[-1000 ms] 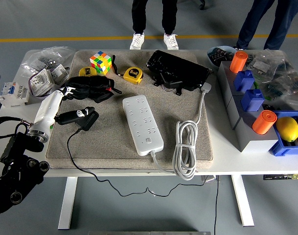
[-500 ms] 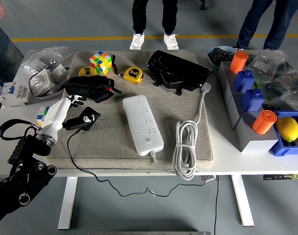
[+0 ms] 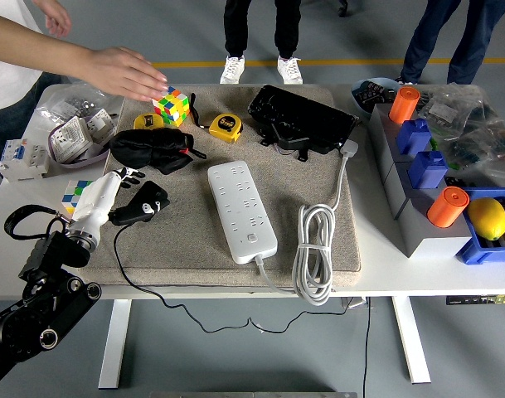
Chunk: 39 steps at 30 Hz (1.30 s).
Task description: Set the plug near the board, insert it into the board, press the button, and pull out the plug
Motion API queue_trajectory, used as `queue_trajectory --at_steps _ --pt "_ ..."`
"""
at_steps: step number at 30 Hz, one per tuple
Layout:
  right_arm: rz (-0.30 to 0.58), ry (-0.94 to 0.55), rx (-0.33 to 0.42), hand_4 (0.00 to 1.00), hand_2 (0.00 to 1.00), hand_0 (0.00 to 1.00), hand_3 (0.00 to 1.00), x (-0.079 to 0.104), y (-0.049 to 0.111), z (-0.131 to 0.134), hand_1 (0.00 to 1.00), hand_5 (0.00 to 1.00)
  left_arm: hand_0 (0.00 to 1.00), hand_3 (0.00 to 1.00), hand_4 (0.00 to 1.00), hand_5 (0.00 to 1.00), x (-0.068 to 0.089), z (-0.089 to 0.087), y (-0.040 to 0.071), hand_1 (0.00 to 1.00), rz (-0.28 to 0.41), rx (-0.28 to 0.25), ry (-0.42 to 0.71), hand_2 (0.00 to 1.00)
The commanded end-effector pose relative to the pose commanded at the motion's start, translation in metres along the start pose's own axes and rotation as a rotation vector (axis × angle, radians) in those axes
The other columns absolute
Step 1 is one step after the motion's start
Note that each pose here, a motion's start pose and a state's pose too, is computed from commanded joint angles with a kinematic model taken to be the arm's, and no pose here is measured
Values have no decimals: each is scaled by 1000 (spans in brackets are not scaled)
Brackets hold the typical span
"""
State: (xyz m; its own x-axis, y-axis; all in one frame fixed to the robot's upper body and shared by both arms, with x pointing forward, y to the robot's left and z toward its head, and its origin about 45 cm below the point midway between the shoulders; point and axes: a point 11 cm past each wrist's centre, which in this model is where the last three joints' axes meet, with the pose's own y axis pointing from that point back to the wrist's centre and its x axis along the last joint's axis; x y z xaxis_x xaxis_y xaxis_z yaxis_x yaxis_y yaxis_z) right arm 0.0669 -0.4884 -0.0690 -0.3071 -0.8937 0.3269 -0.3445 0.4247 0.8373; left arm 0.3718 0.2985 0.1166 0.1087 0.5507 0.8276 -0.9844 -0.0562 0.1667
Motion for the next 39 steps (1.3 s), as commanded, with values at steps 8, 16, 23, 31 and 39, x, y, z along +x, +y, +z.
queue_trajectory --at_steps 8,16,23,31,39 --pt "4 -3 3 764 573 607 546 1 0 0 625 278 624 716 998 456 -4 -4 0 646 -6 17 -2 665" --pt "3 -5 10 760 572 607 544 -1 -1 -4 623 277 355 600 998 272 -3 -4 -1 466 8 28 23 521" --pt "2 -3 9 758 571 607 544 -1 0 -3 624 276 332 571 993 231 -4 -5 -1 409 14 32 43 490" --pt "4 -6 12 757 570 607 544 -1 -1 -4 622 276 308 550 954 190 -2 -3 -2 393 27 15 53 485" --pt "3 -8 13 756 570 607 543 -2 -1 -4 621 275 273 539 855 99 -5 -2 -1 389 20 15 61 475"
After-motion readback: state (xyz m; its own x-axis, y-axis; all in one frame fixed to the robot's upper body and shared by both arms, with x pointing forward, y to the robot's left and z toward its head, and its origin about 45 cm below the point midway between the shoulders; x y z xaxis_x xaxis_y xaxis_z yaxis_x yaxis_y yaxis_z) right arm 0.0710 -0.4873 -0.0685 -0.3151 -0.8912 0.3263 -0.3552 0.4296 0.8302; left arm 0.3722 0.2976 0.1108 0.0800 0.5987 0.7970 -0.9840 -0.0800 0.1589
